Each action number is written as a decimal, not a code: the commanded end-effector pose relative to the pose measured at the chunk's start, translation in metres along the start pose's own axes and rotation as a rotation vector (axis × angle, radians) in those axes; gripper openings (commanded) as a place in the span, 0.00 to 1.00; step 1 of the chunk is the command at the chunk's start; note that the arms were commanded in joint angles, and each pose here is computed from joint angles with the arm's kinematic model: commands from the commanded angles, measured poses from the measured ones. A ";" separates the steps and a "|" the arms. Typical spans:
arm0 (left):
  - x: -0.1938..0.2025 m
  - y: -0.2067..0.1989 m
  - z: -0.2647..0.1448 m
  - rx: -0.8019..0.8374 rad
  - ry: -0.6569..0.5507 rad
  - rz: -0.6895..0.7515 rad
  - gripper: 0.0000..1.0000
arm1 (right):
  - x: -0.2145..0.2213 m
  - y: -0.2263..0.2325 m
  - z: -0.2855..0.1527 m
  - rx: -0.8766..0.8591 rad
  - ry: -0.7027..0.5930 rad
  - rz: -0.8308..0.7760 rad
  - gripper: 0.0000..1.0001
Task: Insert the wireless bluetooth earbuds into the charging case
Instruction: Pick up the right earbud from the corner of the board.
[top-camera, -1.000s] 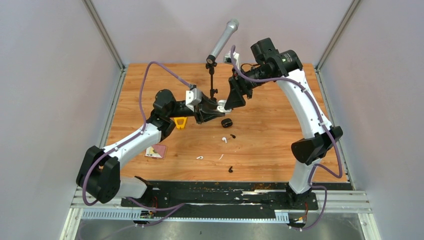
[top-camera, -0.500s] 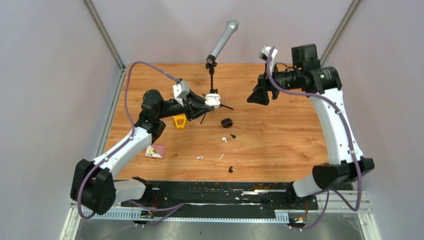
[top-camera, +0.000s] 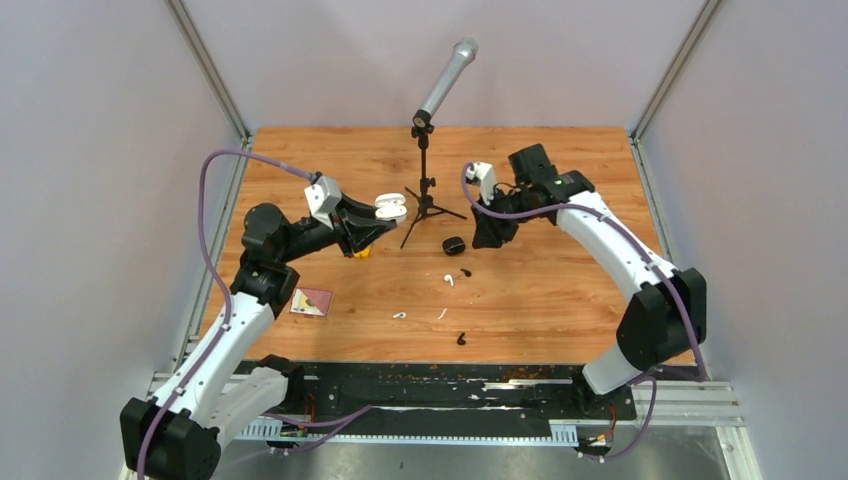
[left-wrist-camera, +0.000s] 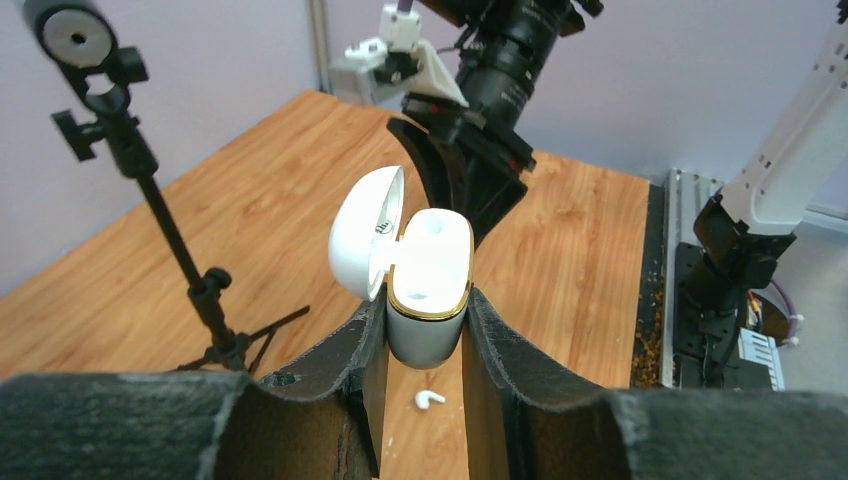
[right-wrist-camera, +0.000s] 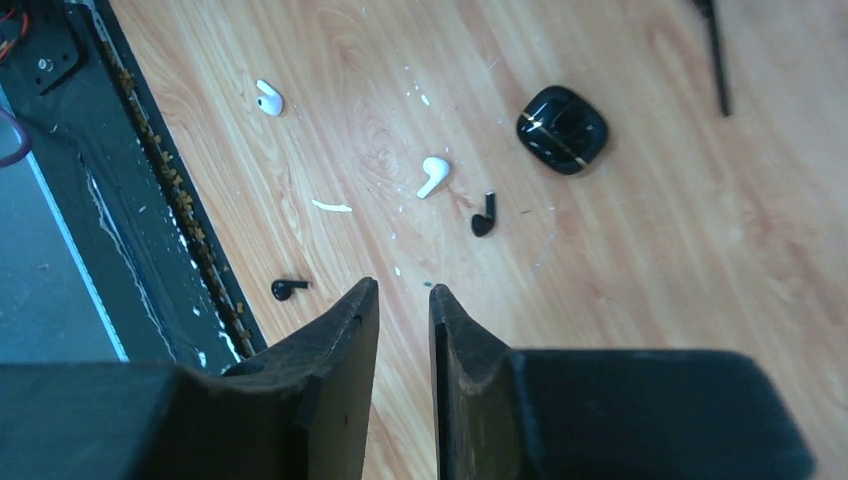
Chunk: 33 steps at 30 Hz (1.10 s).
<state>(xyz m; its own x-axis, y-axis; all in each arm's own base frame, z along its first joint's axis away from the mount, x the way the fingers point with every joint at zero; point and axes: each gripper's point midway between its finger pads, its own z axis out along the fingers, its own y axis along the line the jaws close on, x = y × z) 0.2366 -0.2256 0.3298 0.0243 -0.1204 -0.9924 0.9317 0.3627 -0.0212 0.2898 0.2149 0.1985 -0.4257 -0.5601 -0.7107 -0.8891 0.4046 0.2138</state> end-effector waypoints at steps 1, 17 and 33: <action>0.001 0.009 -0.011 -0.067 0.021 0.008 0.00 | -0.001 -0.024 0.036 0.120 -0.019 0.212 0.22; 0.001 0.015 -0.020 -0.101 0.018 0.046 0.00 | 0.033 -0.010 0.121 0.222 0.237 0.155 0.33; -0.041 0.015 -0.024 -0.149 -0.069 0.066 0.00 | -0.010 0.074 0.138 -0.024 -0.099 -0.069 0.36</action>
<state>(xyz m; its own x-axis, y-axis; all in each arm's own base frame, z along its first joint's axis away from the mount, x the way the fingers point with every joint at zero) 0.2433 -0.1996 0.3270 0.0159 -0.1069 -0.9941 0.8788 0.4757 -0.0371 0.2506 0.3237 0.0908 -0.4766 -0.6453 -0.5971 -0.8767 0.3995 0.2679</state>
